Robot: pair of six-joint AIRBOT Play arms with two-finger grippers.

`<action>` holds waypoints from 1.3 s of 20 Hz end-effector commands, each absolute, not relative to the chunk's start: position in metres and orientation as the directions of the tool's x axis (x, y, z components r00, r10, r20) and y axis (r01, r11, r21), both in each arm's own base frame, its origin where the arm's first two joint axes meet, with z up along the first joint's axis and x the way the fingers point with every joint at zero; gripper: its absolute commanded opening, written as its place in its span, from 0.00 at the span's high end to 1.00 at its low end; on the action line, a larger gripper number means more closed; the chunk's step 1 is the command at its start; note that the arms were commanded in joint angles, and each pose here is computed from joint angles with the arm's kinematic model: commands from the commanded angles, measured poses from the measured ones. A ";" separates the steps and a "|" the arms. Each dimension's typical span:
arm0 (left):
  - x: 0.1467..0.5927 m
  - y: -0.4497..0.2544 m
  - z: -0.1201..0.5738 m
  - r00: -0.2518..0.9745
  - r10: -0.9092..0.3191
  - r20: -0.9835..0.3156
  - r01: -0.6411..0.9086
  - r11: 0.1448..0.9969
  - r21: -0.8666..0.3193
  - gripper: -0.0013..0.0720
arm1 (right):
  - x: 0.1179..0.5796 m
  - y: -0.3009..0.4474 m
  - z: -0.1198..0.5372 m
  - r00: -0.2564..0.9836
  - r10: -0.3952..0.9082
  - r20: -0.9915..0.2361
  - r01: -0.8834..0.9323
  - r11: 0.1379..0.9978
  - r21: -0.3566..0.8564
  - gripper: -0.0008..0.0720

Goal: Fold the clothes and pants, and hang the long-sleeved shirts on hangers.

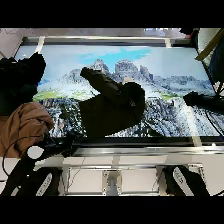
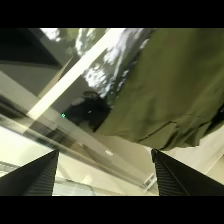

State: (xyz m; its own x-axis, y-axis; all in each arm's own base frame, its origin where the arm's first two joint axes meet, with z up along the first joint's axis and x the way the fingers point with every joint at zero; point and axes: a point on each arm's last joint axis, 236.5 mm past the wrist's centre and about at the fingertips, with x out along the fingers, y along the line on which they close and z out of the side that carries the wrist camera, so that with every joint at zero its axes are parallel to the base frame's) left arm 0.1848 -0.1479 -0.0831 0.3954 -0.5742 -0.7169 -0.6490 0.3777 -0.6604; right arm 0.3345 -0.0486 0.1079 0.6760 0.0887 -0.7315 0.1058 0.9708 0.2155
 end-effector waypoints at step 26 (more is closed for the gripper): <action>0.273 -0.207 -0.085 0.500 -0.575 -0.648 -0.476 0.443 -0.760 0.95 | 0.366 0.095 0.056 0.534 0.414 -0.737 -0.245 0.910 0.334 0.13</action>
State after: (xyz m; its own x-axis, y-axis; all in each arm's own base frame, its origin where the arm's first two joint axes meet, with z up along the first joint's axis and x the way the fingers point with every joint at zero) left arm 0.2711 -0.2028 -0.0919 0.4965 -0.5600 -0.6633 -0.5075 0.4326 -0.7452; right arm 0.3519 0.0403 0.0825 0.5958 0.3316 -0.7315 -0.1119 0.9362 0.3332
